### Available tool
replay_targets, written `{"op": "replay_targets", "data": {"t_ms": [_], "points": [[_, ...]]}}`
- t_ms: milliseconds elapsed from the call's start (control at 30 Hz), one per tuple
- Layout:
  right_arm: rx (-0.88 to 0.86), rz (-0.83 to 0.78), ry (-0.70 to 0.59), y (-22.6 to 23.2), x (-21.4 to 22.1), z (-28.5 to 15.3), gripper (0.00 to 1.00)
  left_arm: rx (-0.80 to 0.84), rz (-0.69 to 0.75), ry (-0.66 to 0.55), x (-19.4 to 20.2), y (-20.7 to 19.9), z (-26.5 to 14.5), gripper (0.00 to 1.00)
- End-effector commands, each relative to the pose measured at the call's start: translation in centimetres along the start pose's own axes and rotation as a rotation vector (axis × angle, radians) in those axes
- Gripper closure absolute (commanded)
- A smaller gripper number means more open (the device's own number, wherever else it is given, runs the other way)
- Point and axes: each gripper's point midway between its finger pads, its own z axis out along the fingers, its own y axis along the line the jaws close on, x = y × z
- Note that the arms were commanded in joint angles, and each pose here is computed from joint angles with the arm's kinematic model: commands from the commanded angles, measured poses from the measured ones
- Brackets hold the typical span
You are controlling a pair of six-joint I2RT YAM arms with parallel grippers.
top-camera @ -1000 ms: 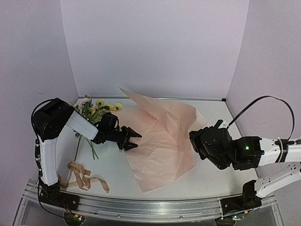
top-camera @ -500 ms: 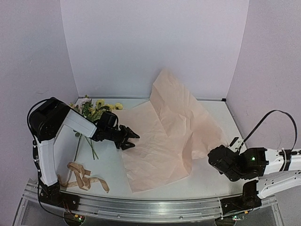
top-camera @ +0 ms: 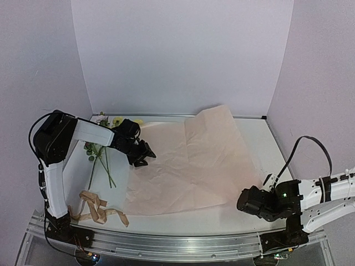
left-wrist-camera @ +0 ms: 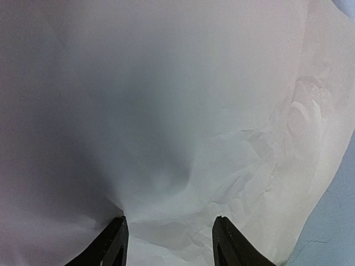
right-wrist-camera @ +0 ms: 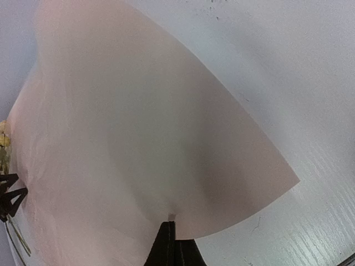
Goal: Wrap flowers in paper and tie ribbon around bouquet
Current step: Unfold the folded wrapping paper at the center of the board, then pick up the right corner of the flattened wrapping paper from the center of the board.
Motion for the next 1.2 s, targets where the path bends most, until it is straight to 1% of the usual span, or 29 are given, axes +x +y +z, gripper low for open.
{"op": "replay_targets", "data": {"t_ms": [0, 133, 267, 367, 500, 567, 600, 633, 700, 767, 867, 900, 1000, 1067, 1167], "points": [[0.054, -0.079, 0.002, -1.4, 0.1, 0.3, 1.00, -0.228, 0.004, 0.027, 0.4, 6.0, 0.7, 0.46], [0.077, -0.093, 0.005, -1.9, -0.2, 0.7, 1.00, -0.240, 0.016, 0.034, 1.0, 6.8, 0.2, 0.46], [0.093, -0.196, 0.043, 0.0, 0.9, 0.6, 1.00, -0.249, 0.055, 0.037, 0.7, 6.6, 0.3, 0.45], [0.142, -0.302, 0.088, 0.9, 2.7, 1.2, 1.00, -0.228, 0.082, 0.038, 0.3, 5.4, 0.1, 0.44], [0.182, -0.399, 0.155, 2.1, 4.9, 1.8, 1.00, -0.189, 0.136, 0.016, -0.4, 3.3, -1.3, 0.38], [0.156, -0.450, 0.183, 3.6, 5.9, 1.8, 0.88, -0.160, 0.174, 0.012, -0.6, 2.0, -1.8, 0.34], [0.133, -0.458, 0.193, 4.6, 6.1, 1.6, 0.76, -0.146, 0.190, 0.014, -0.8, 1.4, -1.9, 0.32], [0.111, -0.469, 0.201, 5.4, 6.2, 1.4, 0.63, -0.133, 0.208, 0.014, -1.0, 0.7, -2.0, 0.32], [0.053, -0.499, 0.209, 7.2, 5.7, 0.5, 0.45, -0.113, 0.235, 0.013, -1.4, -0.3, -2.1, 0.30], [0.016, -0.507, 0.223, 8.2, 5.0, -0.1, 0.33, -0.101, 0.248, 0.002, -1.8, -1.2, -2.5, 0.29], [0.051, -0.491, 0.287, 6.7, 3.8, 0.8, 0.19, -0.085, 0.252, -0.014, -2.0, -2.1, -3.5, 0.27], [0.069, -0.487, 0.305, 6.0, 3.5, 1.3, 0.16, -0.083, 0.249, -0.017, -1.9, -2.2, -3.9, 0.27], [0.099, -0.463, 0.344, 4.8, 2.9, 2.7, 0.13, -0.094, 0.221, -0.017, -1.2, -1.5, -4.8, 0.27], [0.114, -0.437, 0.364, 4.3, 2.8, 3.4, 0.12, -0.108, 0.192, -0.019, -0.7, -0.4, -5.6, 0.27], [0.140, -0.393, 0.357, 3.0, 2.3, 4.1, 0.12, -0.139, 0.131, -0.050, -0.3, 1.9, -7.4, 0.27]]}}
